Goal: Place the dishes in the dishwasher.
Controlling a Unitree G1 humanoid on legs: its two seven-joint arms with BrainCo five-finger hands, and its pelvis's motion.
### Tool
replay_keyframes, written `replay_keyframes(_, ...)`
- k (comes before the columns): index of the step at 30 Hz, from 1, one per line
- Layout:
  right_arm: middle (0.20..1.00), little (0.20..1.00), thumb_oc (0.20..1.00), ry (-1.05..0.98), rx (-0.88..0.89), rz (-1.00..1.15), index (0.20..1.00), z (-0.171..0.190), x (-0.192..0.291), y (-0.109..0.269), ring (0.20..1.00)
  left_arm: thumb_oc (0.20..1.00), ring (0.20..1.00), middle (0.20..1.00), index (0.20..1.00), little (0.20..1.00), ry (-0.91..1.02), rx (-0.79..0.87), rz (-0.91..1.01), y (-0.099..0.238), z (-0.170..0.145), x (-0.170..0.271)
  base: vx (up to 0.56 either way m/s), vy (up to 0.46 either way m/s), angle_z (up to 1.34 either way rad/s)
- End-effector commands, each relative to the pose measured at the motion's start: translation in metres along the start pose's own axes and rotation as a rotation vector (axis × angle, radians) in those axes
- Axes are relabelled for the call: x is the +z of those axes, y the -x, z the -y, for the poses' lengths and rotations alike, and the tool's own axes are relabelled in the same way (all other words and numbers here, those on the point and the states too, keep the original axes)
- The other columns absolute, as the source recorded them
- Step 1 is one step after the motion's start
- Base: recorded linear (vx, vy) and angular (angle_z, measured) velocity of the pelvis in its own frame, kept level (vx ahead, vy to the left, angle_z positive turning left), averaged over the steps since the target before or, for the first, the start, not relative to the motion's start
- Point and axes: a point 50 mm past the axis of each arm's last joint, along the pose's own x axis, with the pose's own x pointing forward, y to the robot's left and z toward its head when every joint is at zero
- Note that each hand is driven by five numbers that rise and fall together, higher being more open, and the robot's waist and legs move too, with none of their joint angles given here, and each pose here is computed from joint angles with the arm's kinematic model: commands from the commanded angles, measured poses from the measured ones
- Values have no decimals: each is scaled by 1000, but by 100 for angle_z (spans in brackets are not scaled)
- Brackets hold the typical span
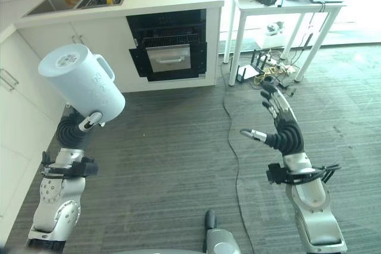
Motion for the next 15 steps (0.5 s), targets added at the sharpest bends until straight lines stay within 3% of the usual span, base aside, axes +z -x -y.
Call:
replay_keyframes(1,1000,1000,1000,8,-4,72,1000,7,16,6,1000,200,200,200,200,200,1,5,106,5,-9,26,234,-234,-12)
replay_keyframes(4,1000,1000,1000,22,-5,49,1000,11,12,5,1000,200,200,200,200,200,34,-1,100,10,-10,22,268,-21,-29)
replay_keyframes(15,1000,1000,1000,28,69,27,1000,7,9,4,1000,200,200,200,200,200,8,64,132,17,-25,22,356,273,-33)
